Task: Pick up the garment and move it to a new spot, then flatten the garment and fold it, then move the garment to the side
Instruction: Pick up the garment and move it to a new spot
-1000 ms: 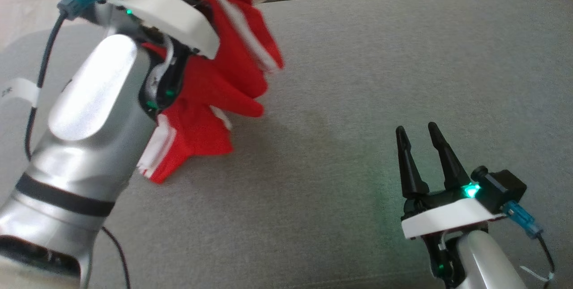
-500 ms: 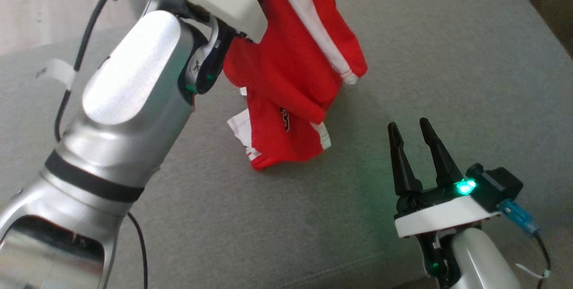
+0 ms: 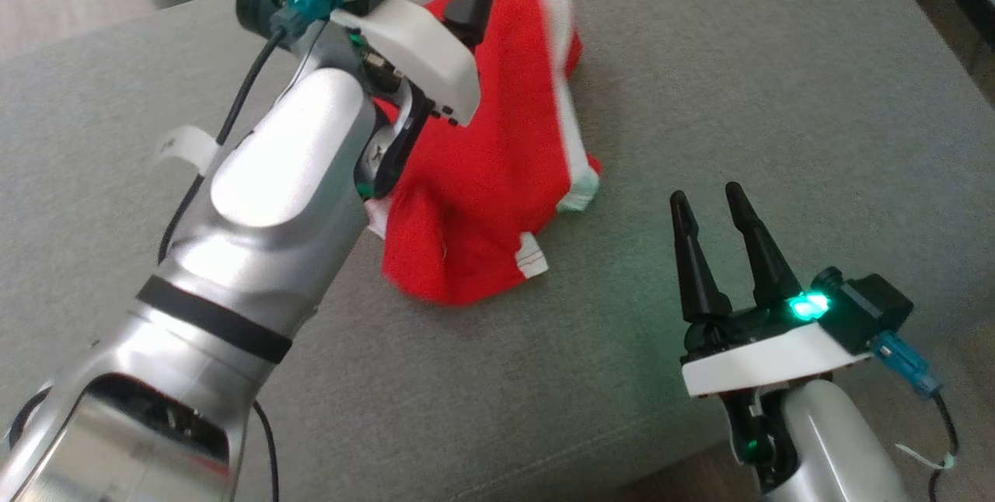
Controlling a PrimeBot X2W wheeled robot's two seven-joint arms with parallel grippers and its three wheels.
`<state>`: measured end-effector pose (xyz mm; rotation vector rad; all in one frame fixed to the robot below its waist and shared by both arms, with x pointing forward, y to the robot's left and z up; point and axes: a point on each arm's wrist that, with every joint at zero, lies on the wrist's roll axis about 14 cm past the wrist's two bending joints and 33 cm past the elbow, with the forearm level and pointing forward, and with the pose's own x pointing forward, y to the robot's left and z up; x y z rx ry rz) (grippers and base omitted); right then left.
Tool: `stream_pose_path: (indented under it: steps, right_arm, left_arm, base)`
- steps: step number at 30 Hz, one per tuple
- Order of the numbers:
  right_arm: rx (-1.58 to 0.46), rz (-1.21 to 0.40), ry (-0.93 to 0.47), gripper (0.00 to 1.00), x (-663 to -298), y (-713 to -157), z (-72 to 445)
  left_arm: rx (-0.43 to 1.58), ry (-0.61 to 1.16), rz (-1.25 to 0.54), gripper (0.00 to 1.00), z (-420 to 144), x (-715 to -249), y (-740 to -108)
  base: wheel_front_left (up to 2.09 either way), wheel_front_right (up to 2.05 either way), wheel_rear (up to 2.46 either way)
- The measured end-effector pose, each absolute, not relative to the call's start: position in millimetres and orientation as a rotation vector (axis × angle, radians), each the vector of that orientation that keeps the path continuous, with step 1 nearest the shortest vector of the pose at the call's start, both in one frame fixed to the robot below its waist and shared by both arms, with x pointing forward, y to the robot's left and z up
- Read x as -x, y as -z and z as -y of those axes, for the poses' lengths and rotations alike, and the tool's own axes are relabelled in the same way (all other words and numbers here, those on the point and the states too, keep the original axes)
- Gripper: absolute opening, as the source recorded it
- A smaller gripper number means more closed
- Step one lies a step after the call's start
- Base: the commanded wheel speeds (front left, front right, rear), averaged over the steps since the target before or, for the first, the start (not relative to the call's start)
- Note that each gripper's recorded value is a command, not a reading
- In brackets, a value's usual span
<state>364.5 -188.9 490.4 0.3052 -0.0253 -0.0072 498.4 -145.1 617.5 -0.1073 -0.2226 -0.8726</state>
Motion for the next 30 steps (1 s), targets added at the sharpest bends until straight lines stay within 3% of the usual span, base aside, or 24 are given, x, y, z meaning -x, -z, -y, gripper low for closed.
stream_pose_path:
  steps: [5,13,22,30]
  right_arm:
    - [-0.297,0.029,-0.035,1.00,-374,-492,177]
    - [-0.279,0.046,-0.113,1.00,-388,-498,155]
    - [-0.255,0.070,-0.194,1.00,-390,-508,129]
    - [-0.253,0.073,-0.222,1.00,-378,-510,120]
  left_arm:
    - [0.108,0.779,0.254,1.00,109,-511,-627]
    - [0.108,0.535,0.259,1.00,3,-523,-617]
    - [0.099,0.339,0.202,1.00,-79,-461,-573]
    - [0.146,0.224,0.096,1.00,-104,-399,-525]
  base:
    - [0.00,0.00,0.00]
    - [0.00,0.00,0.00]
    - [0.00,0.00,0.00]
    - [0.00,0.00,0.00]
